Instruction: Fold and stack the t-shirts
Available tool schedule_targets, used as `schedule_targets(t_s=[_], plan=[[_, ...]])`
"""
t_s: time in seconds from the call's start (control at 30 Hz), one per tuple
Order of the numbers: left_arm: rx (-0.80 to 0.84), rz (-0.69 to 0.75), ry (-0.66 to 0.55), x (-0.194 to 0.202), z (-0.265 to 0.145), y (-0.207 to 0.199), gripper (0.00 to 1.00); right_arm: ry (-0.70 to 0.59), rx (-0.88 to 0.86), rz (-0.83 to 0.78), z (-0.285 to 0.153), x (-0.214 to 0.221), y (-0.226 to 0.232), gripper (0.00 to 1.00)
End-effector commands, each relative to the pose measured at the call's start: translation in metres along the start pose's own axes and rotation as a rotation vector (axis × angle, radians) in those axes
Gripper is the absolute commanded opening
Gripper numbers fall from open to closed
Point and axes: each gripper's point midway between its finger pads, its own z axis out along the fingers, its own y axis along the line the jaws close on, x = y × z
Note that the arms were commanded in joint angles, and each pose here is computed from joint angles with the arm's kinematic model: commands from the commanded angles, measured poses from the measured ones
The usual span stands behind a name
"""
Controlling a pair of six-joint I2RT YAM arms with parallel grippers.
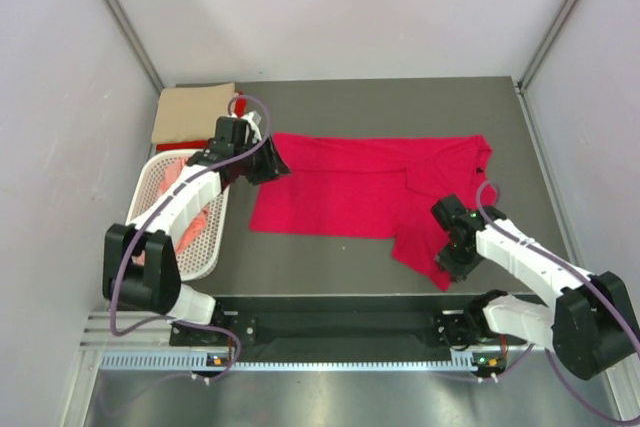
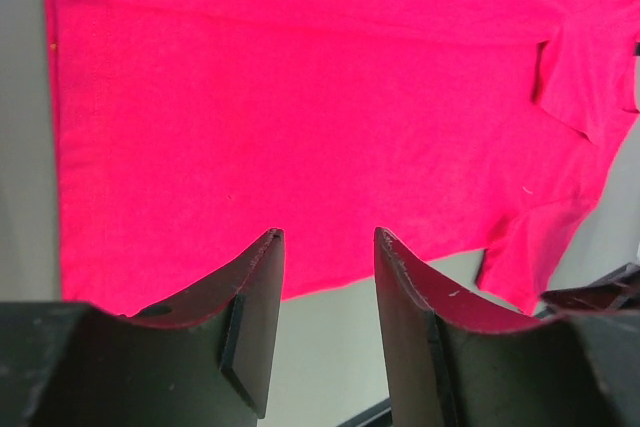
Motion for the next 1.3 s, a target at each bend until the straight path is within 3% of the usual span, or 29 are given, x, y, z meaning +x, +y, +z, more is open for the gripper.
schedule_targets(t_s=[0.0, 0.2, 0.33, 0.53, 0.83, 1.07, 1.27], plan=[[0.045, 0.005, -0.045, -0.022, 0.013, -0.011, 0.47, -0.134, -0.044, 0.014, -0.028, -0.031, 0.017, 0.32], [0.049, -0.012, -0.030, -0.033, 0.037, -0.011, 0.47, -0.219, -0.028, -0.014, -0.046, -0.076, 0.051, 0.35], [0.048, -0.050, -0.010, -0.036, 0.058, -0.007, 0.47, -0.295, -0.210, -0.030, -0.059, -0.134, 0.120, 0.31], [0.066, -0.049, -0.024, -0.054, 0.090, -0.011, 0.47, -0.374, -0.250, -0.015, -0.064, -0.211, 0.171, 0.29], [0.009, -0.067, -0.037, -0.074, 0.144, 0.007, 0.47, -0.289, -0.159, 0.019, 0.015, -0.258, 0.200, 0.27], [-0.097, -0.088, -0.015, -0.080, 0.180, 0.033, 0.47, -0.303, -0.176, 0.059, 0.051, -0.289, 0.208, 0.26], [-0.185, -0.082, -0.066, -0.104, 0.201, 0.051, 0.47, -0.280, -0.182, 0.061, 0.077, -0.305, 0.228, 0.25]])
